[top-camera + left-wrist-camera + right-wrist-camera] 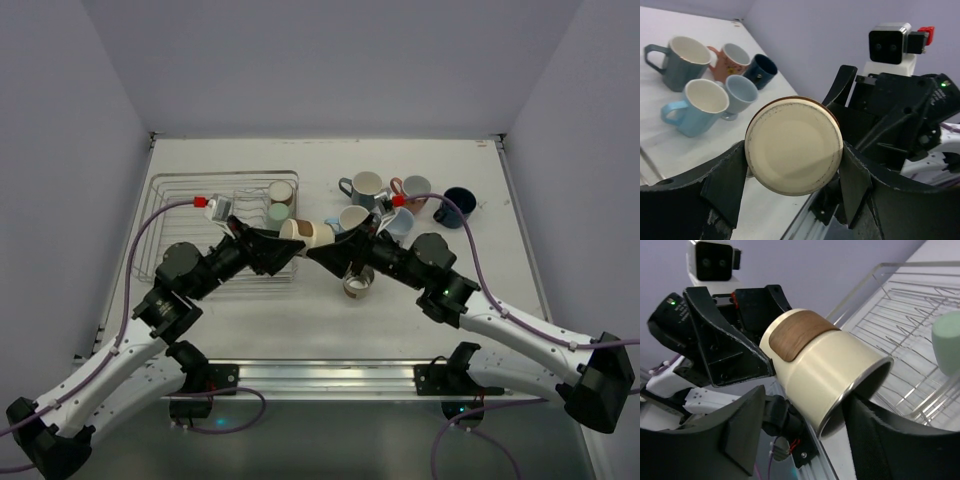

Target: Unload the cups from the dish rack

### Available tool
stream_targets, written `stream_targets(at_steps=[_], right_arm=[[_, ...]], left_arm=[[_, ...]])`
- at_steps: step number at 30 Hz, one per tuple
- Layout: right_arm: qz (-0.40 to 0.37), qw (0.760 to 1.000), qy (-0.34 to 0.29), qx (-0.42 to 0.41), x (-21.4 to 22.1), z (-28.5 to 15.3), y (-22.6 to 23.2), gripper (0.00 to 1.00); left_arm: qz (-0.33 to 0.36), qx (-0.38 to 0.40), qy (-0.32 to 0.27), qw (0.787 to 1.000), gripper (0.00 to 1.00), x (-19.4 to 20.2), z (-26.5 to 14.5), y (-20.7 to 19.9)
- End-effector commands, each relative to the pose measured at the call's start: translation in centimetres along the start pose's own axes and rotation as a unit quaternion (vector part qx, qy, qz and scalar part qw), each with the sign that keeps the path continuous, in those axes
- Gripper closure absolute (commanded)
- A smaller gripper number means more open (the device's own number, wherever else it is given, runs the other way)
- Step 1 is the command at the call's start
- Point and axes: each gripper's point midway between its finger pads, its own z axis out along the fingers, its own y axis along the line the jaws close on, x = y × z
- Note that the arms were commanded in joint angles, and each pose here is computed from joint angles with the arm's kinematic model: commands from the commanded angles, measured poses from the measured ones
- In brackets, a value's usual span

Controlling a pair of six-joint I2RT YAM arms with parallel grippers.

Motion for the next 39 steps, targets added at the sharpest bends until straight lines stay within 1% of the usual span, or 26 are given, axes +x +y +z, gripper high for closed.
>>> stream_targets(at_steps=[1,3,4,5,6,8,9,10,12,13,14,15,16,17,19,20,21,22,24,25,27,28,29,30,32,39], right_arm=[[0.000,0.996,-0.036,-0.079,-2.1,-0.2,3.7,0.42],[0.003,0.994,-0.043,-0.102,-2.6,-0.2,4.6,0.51],[0.005,0.993,-0.045,-0.109,-2.6,-0.4,4.8,0.58],[0.004,0.992,-0.052,-0.119,-2.9,-0.6,5.3,0.74],[0.004,0.991,-0.053,-0.122,-2.9,-0.7,5.4,0.83],[0.005,0.992,-0.052,-0.118,-2.6,-1.0,5.1,0.97],[0.002,0.992,-0.054,-0.117,-2.7,-1.3,5.2,1.00],[-0.001,0.993,-0.050,-0.108,-2.6,-1.4,4.9,1.00],[-0.013,0.998,-0.018,-0.064,-1.3,-1.4,3.2,1.00],[-0.021,0.998,-0.013,-0.052,-1.6,-1.7,3.2,1.00],[-0.018,1.000,0.024,-0.008,0.0,-2.0,1.3,1.00],[-0.037,0.999,0.031,0.019,0.1,-2.3,0.4,1.00],[-0.047,0.998,0.036,0.037,-0.3,-2.6,0.2,1.00],[-0.045,0.992,0.082,0.086,1.5,-3.6,-1.8,1.00],[-0.076,0.981,0.102,0.148,1.0,-4.1,-3.5,1.00],[-0.088,0.966,0.151,0.189,2.5,-5.5,-5.2,1.00],[-0.099,0.960,0.150,0.214,1.4,-5.7,-5.4,1.00],[-0.100,0.941,0.201,0.254,3.0,-6.7,-7.1,1.00],[-0.120,0.926,0.218,0.284,2.5,-7.1,-7.9,1.00],[-0.125,0.911,0.242,0.311,3.2,-7.6,-9.0,1.00],[-0.139,0.900,0.255,0.325,2.9,-7.6,-9.5,1.00],[-0.143,0.889,0.272,0.339,3.3,-8.1,-10.0,1.00],[-0.147,0.876,0.296,0.351,4.0,-8.1,-11.0,1.00],[-0.150,0.872,0.303,0.355,3.9,-8.0,-11.0,1.00],[-0.153,0.851,0.338,0.372,4.9,-8.4,-12.1,1.00],[-0.164,0.820,0.381,0.394,6.1,-7.8,-14.1,1.00]], left_arm=[[-0.029,0.117,-0.022,0.992,0.70,-1.6,-0.4,-5.0],[-0.032,0.127,-0.018,0.991,0.66,-1.4,-0.3,-5.2],[-0.032,0.125,-0.017,0.991,0.62,-1.3,-0.3,-5.1],[-0.030,0.126,-0.016,0.991,0.55,-1.2,-0.4,-5.1],[-0.027,0.123,-0.015,0.992,0.35,-1.2,-0.5,-5.0],[-0.011,0.106,-0.029,0.994,0.16,-1.9,-0.7,-4.7],[-0.006,0.087,-0.024,0.996,0.03,-1.7,-0.9,-4.1],[0.012,0.068,-0.044,0.997,0.00,-2.9,-1.0,-3.8],[0.029,0.030,-0.044,0.998,0.00,-3.1,-1.7,-2.8],[0.054,0.008,-0.065,0.996,0.00,-4.6,-2.0,-2.5],[0.065,-0.008,-0.072,0.995,0.00,-5.1,-2.3,-2.2],[0.073,-0.044,-0.051,0.995,0.00,-4.3,-2.9,-0.8],[0.095,-0.074,-0.067,0.990,0.00,-5.5,-3.4,-0.2],[0.104,-0.114,-0.050,0.987,0.00,-4.9,-4.0,1.3],[0.137,-0.176,-0.047,0.974,0.00,-5.5,-4.9,3.5],[0.146,-0.212,-0.020,0.966,0.00,-4.4,-5.4,5.1],[0.165,-0.243,-0.014,0.956,0.00,-4.4,-5.9,6.4],[0.175,-0.261,0.000,0.949,0.00,-3.9,-6.2,7.4],[0.193,-0.309,0.034,0.931,0.00,-2.5,-7.1,9.9],[0.197,-0.320,0.043,0.926,0.00,-2.0,-7.3,10.6],[0.203,-0.338,0.060,0.917,0.00,-0.6,-7.8,12.2],[0.204,-0.342,0.062,0.915,0.00,-0.4,-7.9,12.5],[0.205,-0.341,0.056,0.916,0.00,-0.3,-7.8,12.7],[0.206,-0.344,0.061,0.914,0.00,0.3,-7.9,13.2],[0.208,-0.338,0.055,0.916,0.00,0.2,-7.7,13.1],[0.216,-0.323,0.080,0.918,0.00,0.9,-7.0,13.4]])
